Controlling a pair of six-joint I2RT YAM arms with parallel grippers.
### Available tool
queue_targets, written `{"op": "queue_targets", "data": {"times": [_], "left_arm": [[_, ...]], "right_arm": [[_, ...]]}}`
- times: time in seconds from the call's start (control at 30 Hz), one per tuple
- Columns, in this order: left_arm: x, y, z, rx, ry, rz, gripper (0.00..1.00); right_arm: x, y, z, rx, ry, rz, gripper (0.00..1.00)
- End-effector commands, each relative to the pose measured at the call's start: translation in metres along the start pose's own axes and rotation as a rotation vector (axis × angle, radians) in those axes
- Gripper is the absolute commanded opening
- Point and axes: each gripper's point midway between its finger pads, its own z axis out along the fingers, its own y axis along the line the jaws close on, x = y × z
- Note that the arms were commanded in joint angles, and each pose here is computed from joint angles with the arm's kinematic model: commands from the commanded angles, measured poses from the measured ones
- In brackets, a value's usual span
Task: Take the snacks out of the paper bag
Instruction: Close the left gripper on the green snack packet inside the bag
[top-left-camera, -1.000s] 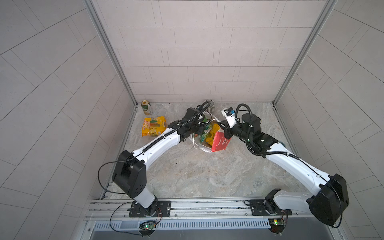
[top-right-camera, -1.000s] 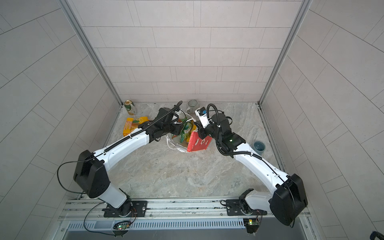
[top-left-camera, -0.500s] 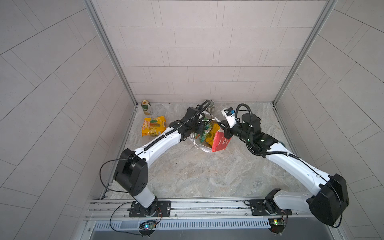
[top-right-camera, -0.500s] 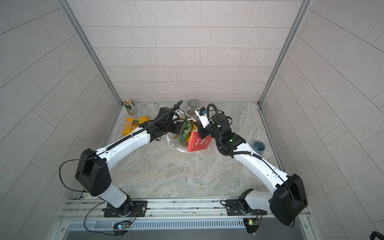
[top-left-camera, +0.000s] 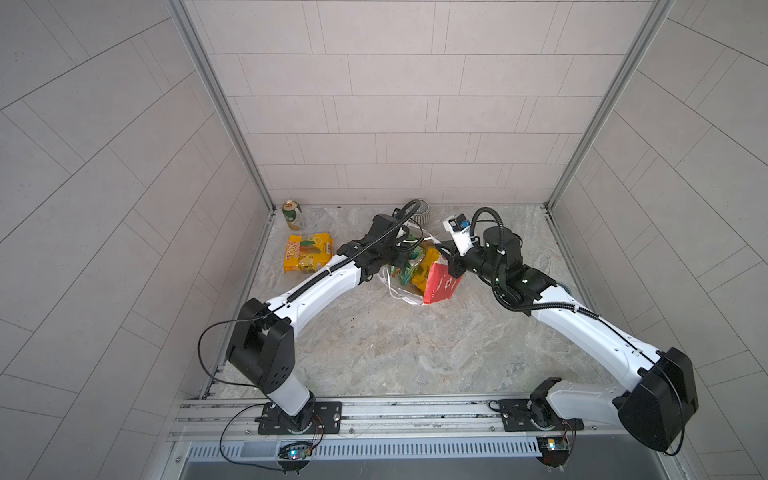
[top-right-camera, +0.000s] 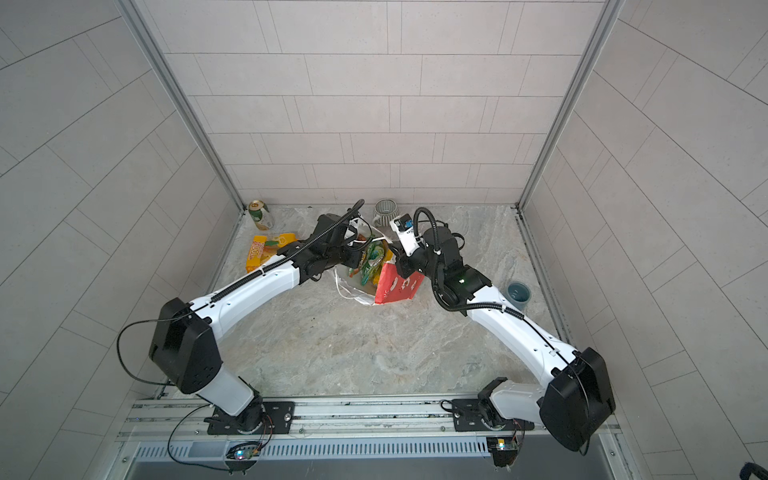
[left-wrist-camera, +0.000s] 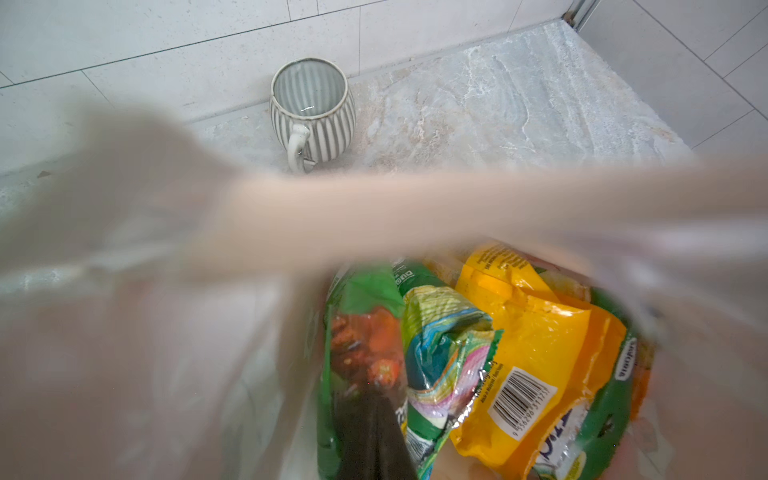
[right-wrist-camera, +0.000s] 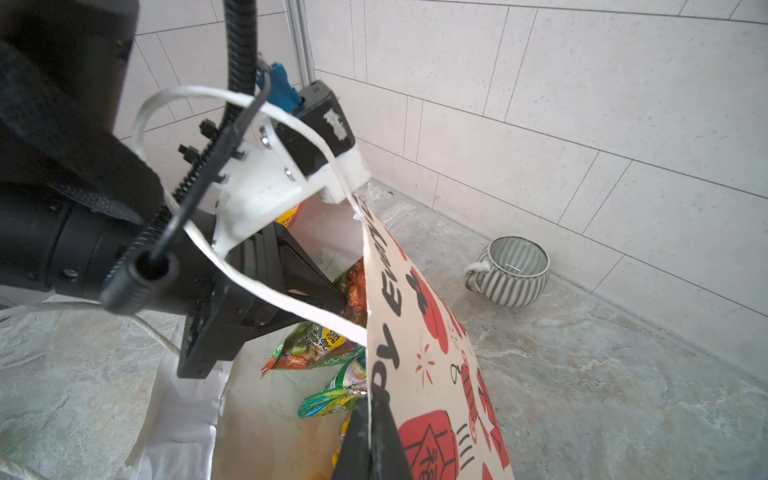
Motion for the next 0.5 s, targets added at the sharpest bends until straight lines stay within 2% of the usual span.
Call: {"op": "queue_targets", "data": {"times": [0.0,0.17,0.3,0.33,0.4,0.47], "left_arm": [[-0.025,-0.008,-0.029,0.038,-0.086,-0.008,0.0],[-0.036,-0.014,-0.049,0.077,-0.128,-0.014,0.0],[-0.037,-0.01,-0.057,0.049,-0.134,-0.024,0.01],[-0.035,-0.007,-0.055,0.034,-0.131,-0.021,0.07],[-0.03,-0.002,-0.049,0.005,-0.11,-0.011,0.32],[-0.025,-0.002,-0.041,0.003,-0.076,0.004,0.41]], "right_arm": [[-0.023,0.005,-0.01,-0.008,-0.089,-0.017,0.0],[-0.023,0.003,-0.011,0.0,-0.09,-0.013,0.0],[-0.024,0.003,-0.012,0.001,-0.095,-0.011,0.0],[-0.024,0.003,-0.012,0.002,-0.096,-0.009,0.0],[-0.024,0.003,-0.011,0.0,-0.094,-0.009,0.0],[-0.024,0.003,-0.011,0.0,-0.095,-0.009,0.0]]}}
